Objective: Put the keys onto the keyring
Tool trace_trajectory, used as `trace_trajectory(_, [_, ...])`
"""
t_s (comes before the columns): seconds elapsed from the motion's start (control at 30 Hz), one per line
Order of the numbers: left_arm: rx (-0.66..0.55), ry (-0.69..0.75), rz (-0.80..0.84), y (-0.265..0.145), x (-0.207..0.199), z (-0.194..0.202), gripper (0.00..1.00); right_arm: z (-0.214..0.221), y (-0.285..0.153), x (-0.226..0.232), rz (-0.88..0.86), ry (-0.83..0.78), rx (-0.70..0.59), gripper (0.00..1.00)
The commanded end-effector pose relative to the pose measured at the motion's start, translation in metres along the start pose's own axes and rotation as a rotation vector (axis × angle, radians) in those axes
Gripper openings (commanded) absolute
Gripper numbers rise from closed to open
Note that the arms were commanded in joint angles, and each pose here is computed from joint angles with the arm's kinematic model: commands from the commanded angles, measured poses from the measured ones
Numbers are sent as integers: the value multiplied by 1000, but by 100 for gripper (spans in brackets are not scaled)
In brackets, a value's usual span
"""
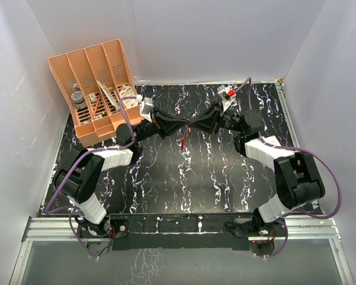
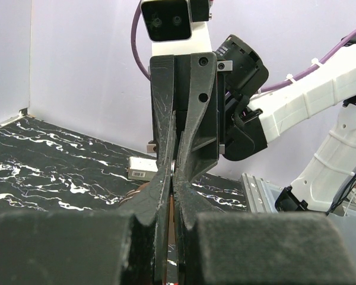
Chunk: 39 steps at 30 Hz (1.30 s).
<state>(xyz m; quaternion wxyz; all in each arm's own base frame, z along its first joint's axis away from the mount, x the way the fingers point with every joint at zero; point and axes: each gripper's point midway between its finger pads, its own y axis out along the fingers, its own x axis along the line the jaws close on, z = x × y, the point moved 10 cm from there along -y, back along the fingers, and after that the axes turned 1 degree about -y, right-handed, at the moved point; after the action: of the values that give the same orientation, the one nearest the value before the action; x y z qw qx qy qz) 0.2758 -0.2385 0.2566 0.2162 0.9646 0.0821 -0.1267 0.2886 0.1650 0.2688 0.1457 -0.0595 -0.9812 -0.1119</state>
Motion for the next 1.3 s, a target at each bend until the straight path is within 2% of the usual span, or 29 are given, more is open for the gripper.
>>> trace_trajectory(0.0, [-128, 155, 128, 10, -16, -28, 0, -23, 8, 6, -42, -111, -49, 6])
trace_trajectory(0.23, [-114, 139, 117, 7, -14, -21, 0, -23, 9, 7, -48, -117, -47, 0])
trace_trajectory(0.5, [-91, 114, 106, 6, -12, -15, 0, -21, 9, 6, -51, -114, -37, 0])
trace_trajectory(0.73, [-11, 94, 94, 10, -8, -16, 8, -13, 7, 0, -3, -92, 25, 0])
trace_trajectory(1.27, [273, 14, -17, 8, 3, -6, 7, -1, -1, -1, 85, -105, 121, 0])
